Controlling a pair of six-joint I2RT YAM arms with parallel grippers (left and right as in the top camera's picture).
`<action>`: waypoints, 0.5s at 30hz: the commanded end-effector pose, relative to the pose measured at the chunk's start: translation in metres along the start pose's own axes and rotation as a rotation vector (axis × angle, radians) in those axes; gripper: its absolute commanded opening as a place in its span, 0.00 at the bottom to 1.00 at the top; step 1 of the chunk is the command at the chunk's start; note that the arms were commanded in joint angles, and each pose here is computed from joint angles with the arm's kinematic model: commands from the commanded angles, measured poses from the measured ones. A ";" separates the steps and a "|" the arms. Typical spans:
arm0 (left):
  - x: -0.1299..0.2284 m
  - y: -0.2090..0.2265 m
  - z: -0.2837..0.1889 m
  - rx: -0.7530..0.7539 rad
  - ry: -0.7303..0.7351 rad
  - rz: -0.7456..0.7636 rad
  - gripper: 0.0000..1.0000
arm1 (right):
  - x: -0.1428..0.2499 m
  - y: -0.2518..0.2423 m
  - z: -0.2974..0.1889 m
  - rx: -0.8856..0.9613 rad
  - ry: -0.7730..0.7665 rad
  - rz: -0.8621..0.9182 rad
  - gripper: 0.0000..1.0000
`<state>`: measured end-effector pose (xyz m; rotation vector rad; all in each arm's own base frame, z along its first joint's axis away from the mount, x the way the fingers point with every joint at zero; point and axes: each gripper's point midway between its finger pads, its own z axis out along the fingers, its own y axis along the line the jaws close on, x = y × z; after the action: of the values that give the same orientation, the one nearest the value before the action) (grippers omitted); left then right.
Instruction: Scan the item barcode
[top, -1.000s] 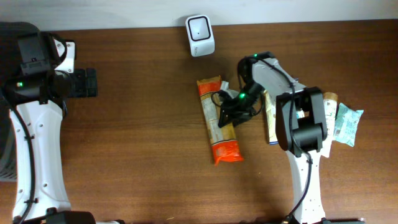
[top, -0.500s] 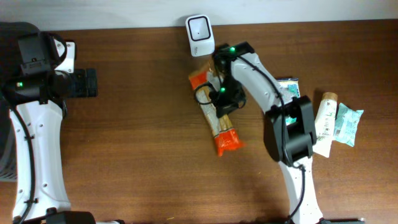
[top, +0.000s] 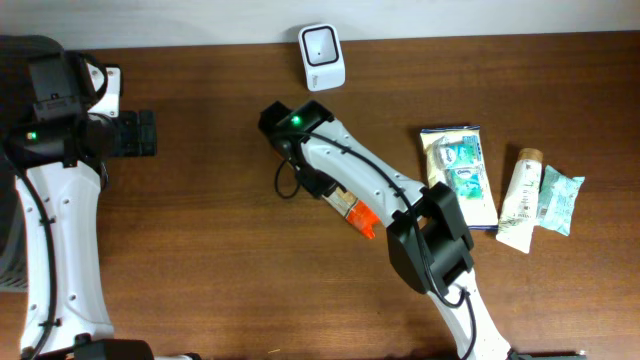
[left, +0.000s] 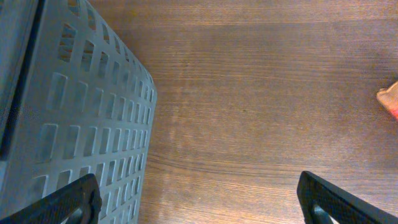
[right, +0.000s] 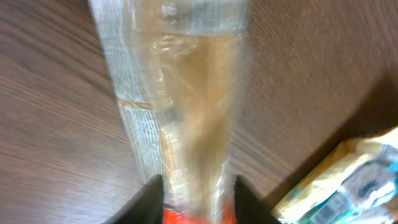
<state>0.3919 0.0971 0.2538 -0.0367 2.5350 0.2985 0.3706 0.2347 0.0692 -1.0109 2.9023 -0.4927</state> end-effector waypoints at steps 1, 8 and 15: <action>-0.005 0.004 -0.007 -0.011 -0.023 0.005 0.99 | 0.000 -0.006 -0.013 -0.117 -0.025 0.059 0.54; -0.005 0.004 -0.007 -0.011 -0.023 0.005 0.99 | 0.011 -0.029 -0.004 -0.411 0.001 0.146 0.57; -0.005 0.004 -0.007 -0.011 -0.023 0.005 0.99 | 0.008 -0.062 0.024 -0.692 -0.109 0.100 0.78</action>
<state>0.3919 0.0971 0.2538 -0.0367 2.5350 0.2985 0.4003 0.1704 0.0654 -0.8029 3.1260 0.3391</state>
